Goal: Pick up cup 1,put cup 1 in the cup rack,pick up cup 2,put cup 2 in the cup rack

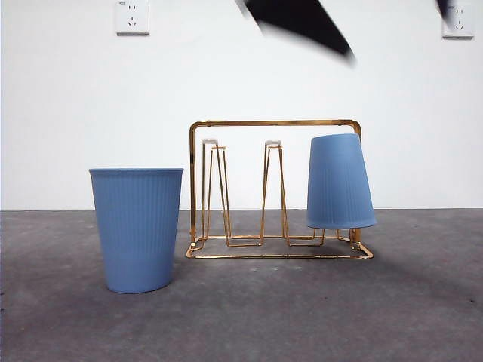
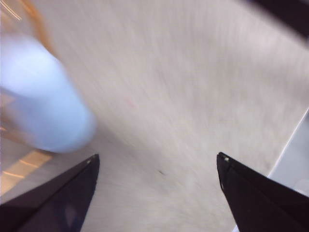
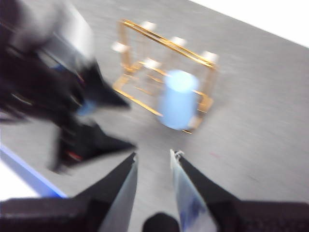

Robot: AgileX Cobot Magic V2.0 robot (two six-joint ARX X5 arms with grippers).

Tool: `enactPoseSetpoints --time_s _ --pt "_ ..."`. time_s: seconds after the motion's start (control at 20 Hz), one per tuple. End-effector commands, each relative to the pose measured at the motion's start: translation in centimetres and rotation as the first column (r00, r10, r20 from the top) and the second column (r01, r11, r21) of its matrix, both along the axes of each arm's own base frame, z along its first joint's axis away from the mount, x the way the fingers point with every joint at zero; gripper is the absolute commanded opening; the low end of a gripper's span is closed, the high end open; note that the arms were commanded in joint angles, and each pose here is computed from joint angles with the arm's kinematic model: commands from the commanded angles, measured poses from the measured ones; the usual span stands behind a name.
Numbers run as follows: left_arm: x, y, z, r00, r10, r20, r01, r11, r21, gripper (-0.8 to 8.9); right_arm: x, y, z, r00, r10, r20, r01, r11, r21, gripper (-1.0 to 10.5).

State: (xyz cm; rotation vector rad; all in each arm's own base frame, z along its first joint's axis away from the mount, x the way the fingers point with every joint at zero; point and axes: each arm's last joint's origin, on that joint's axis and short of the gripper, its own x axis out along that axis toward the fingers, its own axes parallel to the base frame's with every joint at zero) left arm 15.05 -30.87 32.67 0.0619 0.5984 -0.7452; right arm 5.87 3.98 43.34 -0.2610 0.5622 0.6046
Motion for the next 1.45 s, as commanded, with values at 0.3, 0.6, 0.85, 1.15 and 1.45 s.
enactPoseSetpoints --time_s 0.3,0.6,0.85,1.15,1.45 --pt "-4.9 12.4 7.8 0.969 0.171 0.179 -0.184 0.981 0.058 4.09 8.2 6.6 -1.5 0.954 0.237 -0.185 -0.210 0.966 0.153 3.3" --pt "-7.4 18.2 9.1 0.945 0.263 0.196 -0.278 0.959 0.058 4.09 16.1 13.3 -6.7 0.880 0.304 -0.364 -0.243 0.948 0.203 3.9" --pt "-7.7 19.0 9.2 0.945 0.262 0.195 -0.278 0.959 0.056 4.09 19.5 19.3 -12.3 0.860 0.257 -0.441 -0.207 0.965 0.160 3.8" --pt "-7.7 18.9 9.2 0.949 0.232 0.213 -0.254 0.963 0.085 4.09 20.9 24.0 -18.0 0.863 0.179 -0.472 -0.168 0.984 0.066 3.8" --pt "-7.7 18.9 9.2 0.949 0.226 0.218 -0.250 0.964 0.093 4.09 22.1 25.2 -21.6 0.847 0.112 -0.520 -0.115 0.993 0.027 3.2"
